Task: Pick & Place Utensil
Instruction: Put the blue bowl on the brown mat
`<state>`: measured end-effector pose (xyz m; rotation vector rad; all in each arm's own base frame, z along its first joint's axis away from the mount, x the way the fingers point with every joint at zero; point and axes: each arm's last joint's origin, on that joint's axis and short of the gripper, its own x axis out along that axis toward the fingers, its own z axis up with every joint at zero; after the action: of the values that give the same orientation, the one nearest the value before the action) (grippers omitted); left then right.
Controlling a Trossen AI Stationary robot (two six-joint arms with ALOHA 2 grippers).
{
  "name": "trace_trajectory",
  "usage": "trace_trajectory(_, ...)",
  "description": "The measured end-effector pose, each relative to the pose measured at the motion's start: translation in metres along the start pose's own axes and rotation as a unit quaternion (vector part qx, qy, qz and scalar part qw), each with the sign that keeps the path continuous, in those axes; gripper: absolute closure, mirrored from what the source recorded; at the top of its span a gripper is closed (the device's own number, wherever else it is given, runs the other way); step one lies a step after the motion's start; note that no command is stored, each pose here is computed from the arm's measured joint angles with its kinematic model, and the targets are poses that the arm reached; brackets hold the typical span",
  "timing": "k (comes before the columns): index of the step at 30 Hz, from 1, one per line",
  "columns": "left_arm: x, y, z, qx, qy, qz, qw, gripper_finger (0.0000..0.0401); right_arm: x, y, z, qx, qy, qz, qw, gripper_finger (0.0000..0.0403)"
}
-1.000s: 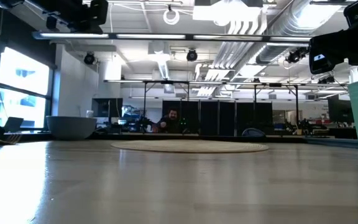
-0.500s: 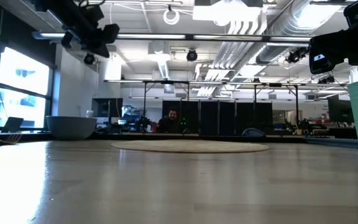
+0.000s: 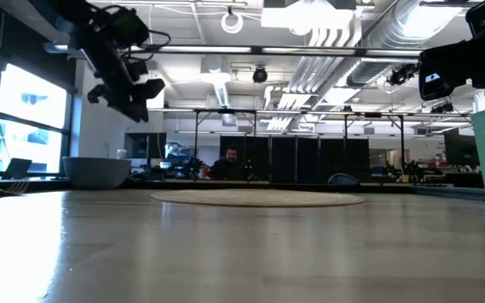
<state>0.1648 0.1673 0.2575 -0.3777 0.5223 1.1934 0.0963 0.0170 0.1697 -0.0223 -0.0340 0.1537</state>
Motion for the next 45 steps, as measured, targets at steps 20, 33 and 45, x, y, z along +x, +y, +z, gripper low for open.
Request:
trace_trajectory(20,0.053,0.025,-0.026,-0.037,0.150,0.055,0.986,0.0251,0.000,0.000,0.000,0.000,0.000,0.000,1.000,0.0391)
trace_trajectory(33,0.064,0.021,-0.037,-0.024,0.191,0.055,0.980,0.0251,0.000,0.000,0.000,0.000,0.000,0.000,1.000,0.0391)
trace_trajectory(45,0.062,0.022,-0.041,-0.025,0.215,0.064,0.974,0.0252,0.000,0.000,0.000,0.000,0.000,0.000,1.000,0.0391)
